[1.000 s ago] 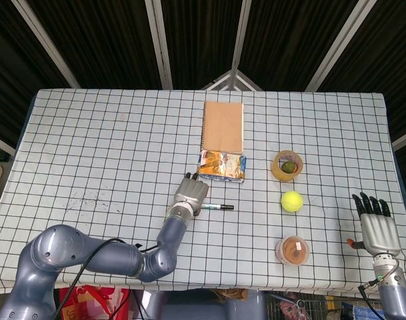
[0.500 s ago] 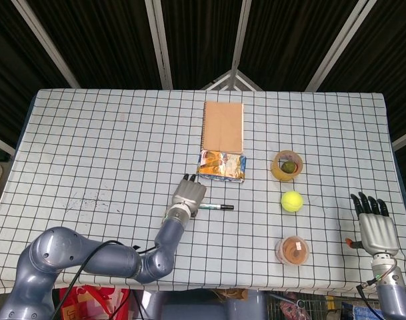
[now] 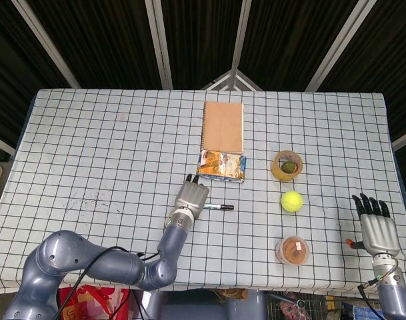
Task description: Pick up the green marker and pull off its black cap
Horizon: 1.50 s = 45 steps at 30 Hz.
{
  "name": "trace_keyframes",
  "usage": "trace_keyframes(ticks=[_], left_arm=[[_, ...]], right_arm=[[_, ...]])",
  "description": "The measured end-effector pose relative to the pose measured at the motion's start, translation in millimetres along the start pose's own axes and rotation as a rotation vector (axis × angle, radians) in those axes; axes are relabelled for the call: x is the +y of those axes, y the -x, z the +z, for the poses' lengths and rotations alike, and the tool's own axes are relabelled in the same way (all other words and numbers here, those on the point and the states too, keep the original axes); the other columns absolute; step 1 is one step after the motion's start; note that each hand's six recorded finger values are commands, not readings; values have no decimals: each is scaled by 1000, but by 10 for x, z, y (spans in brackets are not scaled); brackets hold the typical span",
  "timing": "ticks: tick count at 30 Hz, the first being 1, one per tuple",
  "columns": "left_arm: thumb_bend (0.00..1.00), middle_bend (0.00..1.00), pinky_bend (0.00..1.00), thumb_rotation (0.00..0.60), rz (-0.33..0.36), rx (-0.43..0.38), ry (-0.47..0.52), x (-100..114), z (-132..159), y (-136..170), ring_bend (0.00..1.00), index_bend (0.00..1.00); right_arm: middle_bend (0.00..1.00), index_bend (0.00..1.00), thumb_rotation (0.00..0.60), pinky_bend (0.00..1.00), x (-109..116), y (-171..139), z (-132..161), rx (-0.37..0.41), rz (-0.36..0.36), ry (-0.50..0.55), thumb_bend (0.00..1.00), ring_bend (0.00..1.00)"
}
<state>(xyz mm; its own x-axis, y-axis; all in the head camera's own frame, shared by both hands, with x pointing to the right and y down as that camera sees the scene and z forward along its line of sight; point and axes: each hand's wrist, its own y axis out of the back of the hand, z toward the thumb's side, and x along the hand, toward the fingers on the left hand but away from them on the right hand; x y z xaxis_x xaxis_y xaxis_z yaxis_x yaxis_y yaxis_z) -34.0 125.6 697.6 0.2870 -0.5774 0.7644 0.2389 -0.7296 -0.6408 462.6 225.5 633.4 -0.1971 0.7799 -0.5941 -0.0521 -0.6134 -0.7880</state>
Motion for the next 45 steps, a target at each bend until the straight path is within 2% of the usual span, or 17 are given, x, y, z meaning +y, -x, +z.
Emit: trace_keyframes(ticks=[5,10,16,22,31,35,45], left_arm=[[467,439,0,600,56,9,-9,104,8,57,0,362],[467,538,0,600,66,21,-17,123,-15,66,50,360],[467,598,0,600,69,23,-12,133,-13,38,102,354],[428,629,3,600,56,18,-2,127,10,21,133,374],[344,632,5,600,-14,-1,24,6,66,2,135,377],[342,637,5,600,-37,-1,36,-29,79,-2,141,392],[380,651,17,600,-27,18,35,-75,84,-31,158,422]], right_arm=[[0,0,600,0,-32,9,-24,0,3,9,77,0],[0,0,600,0,-27,5,-44,1,-2,12,77,0],[0,0,600,0,-29,-11,-67,-2,-1,14,77,0],[0,0,600,0,-44,-15,-83,-6,4,15,76,0],[0,0,600,0,-55,-13,-103,-9,7,14,77,0],[0,0,600,0,-66,-12,-114,-11,9,15,77,0],[0,0,600,0,-100,-5,-135,-13,15,15,77,0]])
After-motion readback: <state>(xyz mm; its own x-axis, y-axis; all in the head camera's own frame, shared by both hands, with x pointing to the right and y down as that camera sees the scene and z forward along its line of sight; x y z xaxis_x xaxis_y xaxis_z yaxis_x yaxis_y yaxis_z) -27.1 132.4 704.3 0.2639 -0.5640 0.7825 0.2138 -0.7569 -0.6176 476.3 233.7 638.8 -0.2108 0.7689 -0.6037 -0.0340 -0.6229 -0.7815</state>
